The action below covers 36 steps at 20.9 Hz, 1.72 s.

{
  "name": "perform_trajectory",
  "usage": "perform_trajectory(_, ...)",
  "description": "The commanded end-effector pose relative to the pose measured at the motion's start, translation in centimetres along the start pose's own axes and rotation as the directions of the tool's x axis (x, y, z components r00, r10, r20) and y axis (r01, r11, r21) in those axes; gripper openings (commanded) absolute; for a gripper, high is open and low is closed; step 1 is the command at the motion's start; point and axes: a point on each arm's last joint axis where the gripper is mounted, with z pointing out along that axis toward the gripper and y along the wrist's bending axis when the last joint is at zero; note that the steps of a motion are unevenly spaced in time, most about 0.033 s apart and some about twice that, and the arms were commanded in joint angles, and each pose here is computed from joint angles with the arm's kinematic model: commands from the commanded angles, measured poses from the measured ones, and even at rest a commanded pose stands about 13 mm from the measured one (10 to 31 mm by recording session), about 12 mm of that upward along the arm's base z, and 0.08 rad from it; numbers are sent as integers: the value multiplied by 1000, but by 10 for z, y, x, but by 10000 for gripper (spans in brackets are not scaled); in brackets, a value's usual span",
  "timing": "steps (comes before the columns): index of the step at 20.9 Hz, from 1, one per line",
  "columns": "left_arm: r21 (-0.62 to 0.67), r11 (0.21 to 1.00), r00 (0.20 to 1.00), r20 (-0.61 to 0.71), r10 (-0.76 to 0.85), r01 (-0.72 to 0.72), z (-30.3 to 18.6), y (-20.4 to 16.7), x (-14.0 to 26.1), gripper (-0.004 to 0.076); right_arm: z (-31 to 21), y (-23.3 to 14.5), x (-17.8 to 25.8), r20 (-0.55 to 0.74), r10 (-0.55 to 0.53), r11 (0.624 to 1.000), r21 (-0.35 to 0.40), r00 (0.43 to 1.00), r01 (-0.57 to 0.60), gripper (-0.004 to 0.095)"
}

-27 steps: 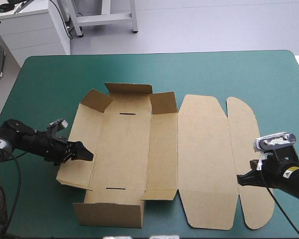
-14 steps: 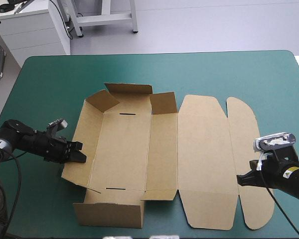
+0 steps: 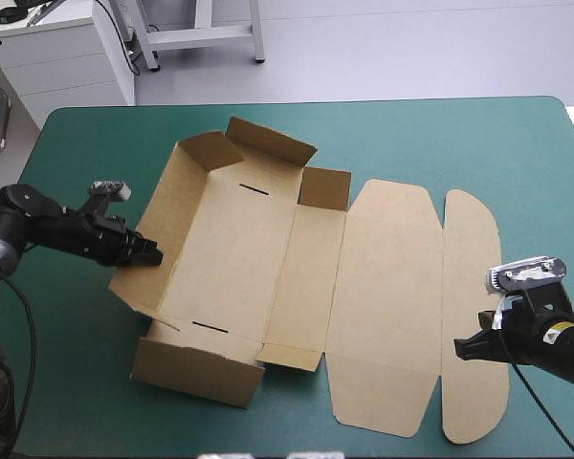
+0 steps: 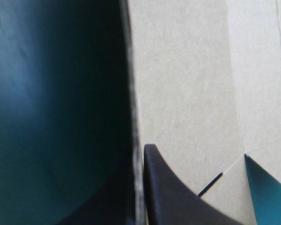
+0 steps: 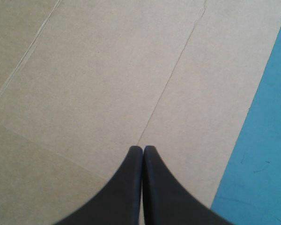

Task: Fold the box

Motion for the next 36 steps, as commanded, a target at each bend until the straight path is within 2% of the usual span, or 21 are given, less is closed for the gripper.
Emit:
perform_trajectory(1, -35, 983, 981, 68, 181, -179, -42, -52, -32, -8, -6, -1, -10, 79, -3, 1000, 15, 997, 2, -20)
perform_trajectory(3, -188, 922, 934, 52, 354, -339, -58, -82, -53, -8, -7, -1, -13, 98, -5, 1000, 20, 995, 3, -20)
perform_trajectory(5, -320, 821, 859, 40, 510, -472, -66, -107, -72, -7, -11, -2, -18, 142, -9, 999, 33, 990, 4, -20)
perform_trajectory(9, -415, 649, 708, 16, 706, -638, -51, -146, -89, -7, -25, -1, -31, 215, -23, 999, 49, 976, 13, -20)
perform_trajectory(11, -437, 504, 585, -65, 808, -745, -34, -164, -92, -8, -34, -1, -37, 245, -32, 998, 55, 969, 19, -20)
perform_trajectory(12, -454, 461, 551, -82, 831, -762, -28, -170, -93, -8, -36, 0, -38, 252, -33, 998, 57, 967, 20, -20)
perform_trajectory(14, -485, 381, 487, -111, 867, -788, -18, -179, -96, -8, -39, 0, -40, 264, -36, 998, 59, 964, 22, -20)
perform_trajectory(15, -513, 313, 427, -119, 896, -800, -10, -189, -96, -8, -40, 0, -41, 267, -37, 998, 60, 963, 22, -20)
perform_trajectory(17, -536, 243, 354, -114, 928, -809, 1, -201, -96, -8, -40, 0, -41, 264, -37, 998, 59, 964, 23, -20)
perform_trajectory(24, -549, 63, 154, -121, 981, -834, 28, -224, -79, -8, -40, 0, -40, 262, -34, 998, 57, 964, 20, -20)
perform_trajectory(27, -582, -81, -9, -125, 992, -809, 37, -234, -54, -8, -40, 0, -40, 262, -34, 998, 57, 964, 20, -20)
perform_trajectory(29, -599, -133, -78, -117, 990, -790, 39, -232, -37, -8, -40, 0, -40, 262, -34, 998, 57, 964, 20, -20)
perform_trajectory(32, -633, -147, -133, -70, 989, -760, 37, -227, -19, -8, -39, 0, -40, 259, -12, 999, 50, 966, -1, -20)
perform_trajectory(33, -643, -178, -170, -75, 983, -745, 38, -224, -12, -8, -39, 0, -40, 260, 8, 999, 45, 966, -20, -20)
perform_trajectory(36, -619, -183, -176, -74, 982, -763, 51, -215, 0, -8, -39, 0, -40, 260, 11, 999, 44, 966, -23, -20)
